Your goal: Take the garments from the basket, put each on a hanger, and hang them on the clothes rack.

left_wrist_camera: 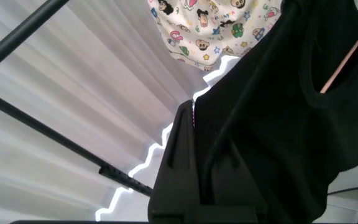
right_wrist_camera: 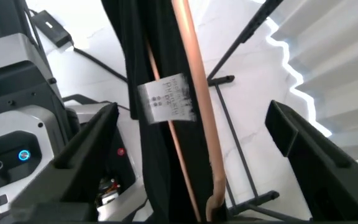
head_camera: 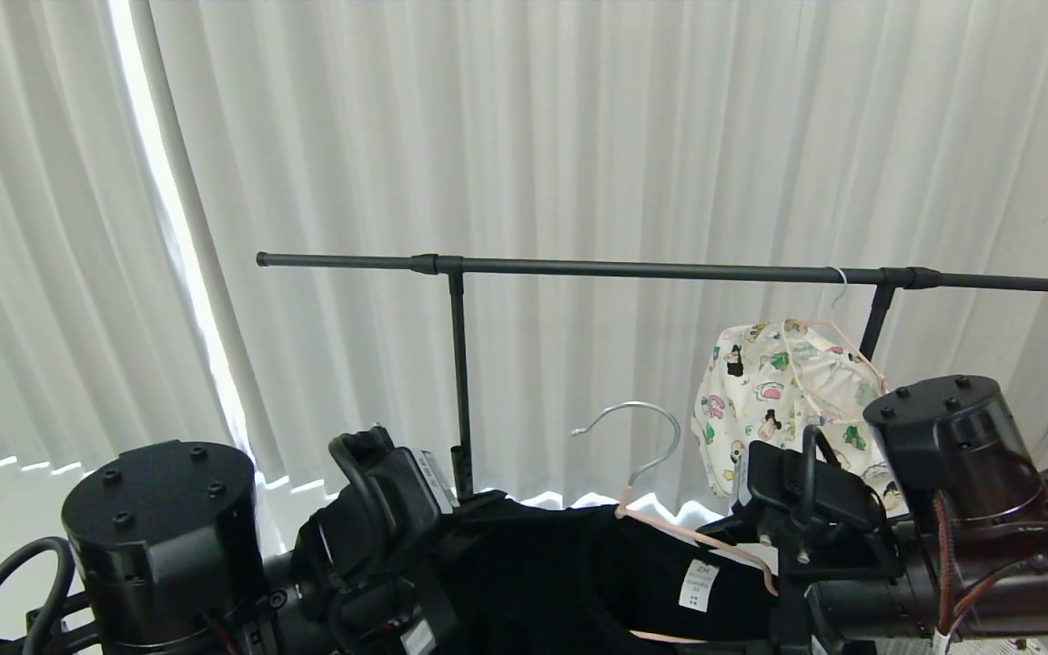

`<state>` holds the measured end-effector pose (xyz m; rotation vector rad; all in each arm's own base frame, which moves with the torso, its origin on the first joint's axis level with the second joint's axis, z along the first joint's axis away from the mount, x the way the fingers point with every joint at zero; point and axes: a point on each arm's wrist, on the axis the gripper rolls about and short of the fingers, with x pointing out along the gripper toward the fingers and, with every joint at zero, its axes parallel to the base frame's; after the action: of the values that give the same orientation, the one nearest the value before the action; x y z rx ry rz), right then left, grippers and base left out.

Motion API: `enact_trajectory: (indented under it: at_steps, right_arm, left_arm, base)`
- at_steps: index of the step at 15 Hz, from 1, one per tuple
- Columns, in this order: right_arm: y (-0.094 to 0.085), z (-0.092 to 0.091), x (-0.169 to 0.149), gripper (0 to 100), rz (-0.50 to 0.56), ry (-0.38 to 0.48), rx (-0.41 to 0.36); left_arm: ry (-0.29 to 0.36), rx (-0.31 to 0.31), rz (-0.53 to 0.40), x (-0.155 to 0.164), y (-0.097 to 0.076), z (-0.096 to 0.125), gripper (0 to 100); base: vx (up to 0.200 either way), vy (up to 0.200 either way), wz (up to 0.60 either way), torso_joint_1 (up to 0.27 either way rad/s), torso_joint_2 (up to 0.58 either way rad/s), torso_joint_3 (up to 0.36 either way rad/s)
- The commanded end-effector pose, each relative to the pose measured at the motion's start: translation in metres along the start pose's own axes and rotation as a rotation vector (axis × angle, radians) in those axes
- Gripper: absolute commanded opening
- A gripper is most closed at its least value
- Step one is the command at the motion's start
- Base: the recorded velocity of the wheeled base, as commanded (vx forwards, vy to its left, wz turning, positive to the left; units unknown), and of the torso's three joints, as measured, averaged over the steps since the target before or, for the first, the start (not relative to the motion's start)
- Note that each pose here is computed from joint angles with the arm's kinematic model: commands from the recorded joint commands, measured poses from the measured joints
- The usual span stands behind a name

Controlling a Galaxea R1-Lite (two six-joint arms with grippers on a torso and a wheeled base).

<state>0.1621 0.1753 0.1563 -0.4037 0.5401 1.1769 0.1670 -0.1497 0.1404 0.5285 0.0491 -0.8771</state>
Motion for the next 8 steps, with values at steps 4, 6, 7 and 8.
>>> enact_trajectory:
  at_steps: [4,6,7,8]
  right_arm:
    - [-0.0007,-0.0006,0.0012,0,-0.011,0.006,0.0]
    - [-0.0013,-0.0008,0.001,0,-0.025,0.01,0.001]
    - [-0.0013,-0.0008,0.001,0,-0.027,0.011,0.001]
    - [-0.0016,-0.0006,0.0005,0,-0.029,0.008,0.001]
  left_arm:
    - [-0.03,0.006,0.004,0.0035,0.0018,0.0079,0]
    - [-0.031,0.006,0.005,0.0032,0.0019,0.0082,0]
    - [-0.033,0.006,0.006,0.0029,0.002,0.0084,0]
    - [-0.029,0.007,0.006,0.0026,0.0016,0.0077,0]
  base:
    - [0.0,0.0,0.0,0.0,0.0,0.0]
    - [0.0,0.0,0.0,0.0,0.0,0.0]
    - [0.0,0.0,0.0,0.0,0.0,0.0]
    - [0.0,0.0,0.0,0.0,0.0,0.0]
